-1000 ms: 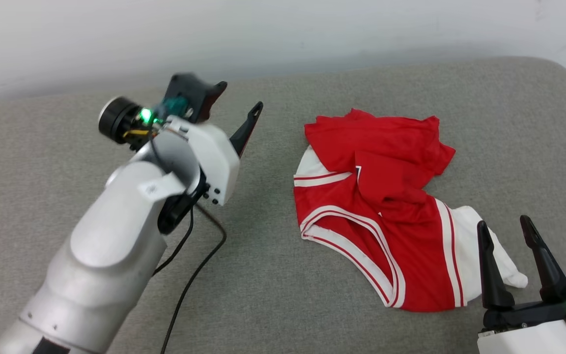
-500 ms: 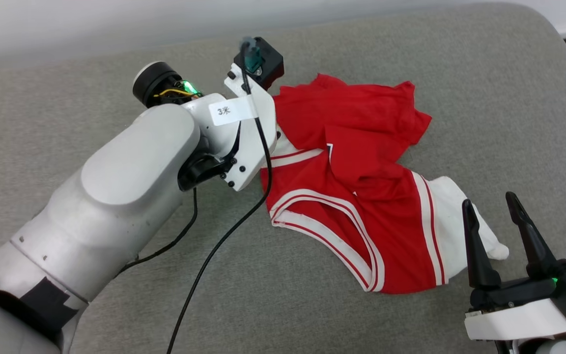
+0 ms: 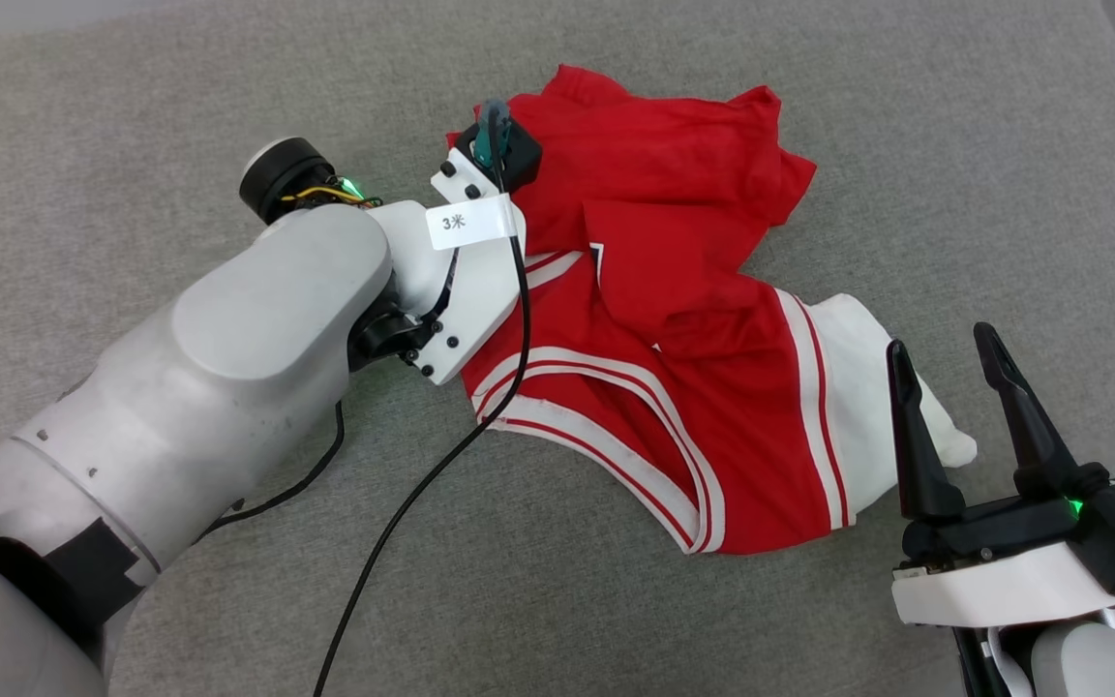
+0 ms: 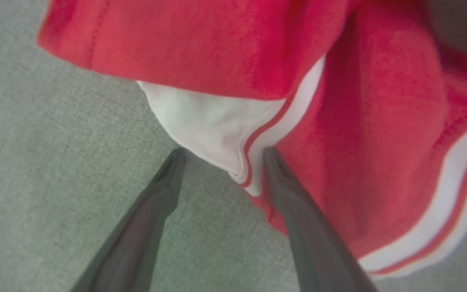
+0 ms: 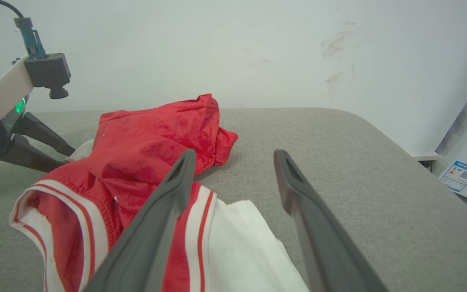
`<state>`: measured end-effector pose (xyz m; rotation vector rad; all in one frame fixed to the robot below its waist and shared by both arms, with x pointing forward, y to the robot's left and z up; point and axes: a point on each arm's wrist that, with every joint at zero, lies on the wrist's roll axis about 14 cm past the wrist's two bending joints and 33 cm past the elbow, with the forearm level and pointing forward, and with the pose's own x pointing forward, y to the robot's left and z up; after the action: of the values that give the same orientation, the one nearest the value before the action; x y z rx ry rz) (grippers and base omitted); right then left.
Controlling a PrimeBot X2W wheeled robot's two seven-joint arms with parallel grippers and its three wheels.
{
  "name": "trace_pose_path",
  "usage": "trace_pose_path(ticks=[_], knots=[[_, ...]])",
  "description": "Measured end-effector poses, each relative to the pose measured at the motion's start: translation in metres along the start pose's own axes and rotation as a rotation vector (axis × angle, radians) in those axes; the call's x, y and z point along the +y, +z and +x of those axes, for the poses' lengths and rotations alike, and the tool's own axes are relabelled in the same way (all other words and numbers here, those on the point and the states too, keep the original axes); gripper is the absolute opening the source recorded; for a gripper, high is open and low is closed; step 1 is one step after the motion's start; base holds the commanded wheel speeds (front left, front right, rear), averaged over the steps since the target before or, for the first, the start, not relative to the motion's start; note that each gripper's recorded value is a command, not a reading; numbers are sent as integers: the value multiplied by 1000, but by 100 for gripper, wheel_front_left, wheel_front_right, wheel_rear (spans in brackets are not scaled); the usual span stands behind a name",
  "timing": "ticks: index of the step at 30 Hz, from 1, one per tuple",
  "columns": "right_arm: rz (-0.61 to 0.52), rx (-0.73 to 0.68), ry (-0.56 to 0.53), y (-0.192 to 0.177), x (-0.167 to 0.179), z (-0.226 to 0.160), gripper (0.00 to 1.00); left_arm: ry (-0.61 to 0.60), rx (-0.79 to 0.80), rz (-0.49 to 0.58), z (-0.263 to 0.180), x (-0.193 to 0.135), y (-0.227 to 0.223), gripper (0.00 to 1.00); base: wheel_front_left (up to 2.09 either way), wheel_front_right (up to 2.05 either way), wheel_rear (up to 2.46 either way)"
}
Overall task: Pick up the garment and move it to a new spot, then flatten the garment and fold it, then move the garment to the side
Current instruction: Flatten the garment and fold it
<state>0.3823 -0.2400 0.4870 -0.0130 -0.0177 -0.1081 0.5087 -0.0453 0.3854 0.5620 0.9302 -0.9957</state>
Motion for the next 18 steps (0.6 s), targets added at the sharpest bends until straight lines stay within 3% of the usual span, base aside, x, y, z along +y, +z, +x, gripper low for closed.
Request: trace_pose_path(ticks=[4,5,6,12,18], knots=[[-8,19,-18,-6,-5,-1,100,-29,14,10,9,-4,-4,98,0,0,0],[-8,21,-21,-6,-6,-1,100,-32,1,15,9,-5,-3,45,0,0,0],[-9,21,-23,-7,-7,0,100,-33,-13,20,9,-6,-2,0,0,0,0],[-7,-4,-8,0,-2,2,100,-7,-183,50,-10,-7,20,0,0,0,0],[-4,-49,14,15,5,-1,100,64,-431,44,-60,3,56,0,0,0,0]])
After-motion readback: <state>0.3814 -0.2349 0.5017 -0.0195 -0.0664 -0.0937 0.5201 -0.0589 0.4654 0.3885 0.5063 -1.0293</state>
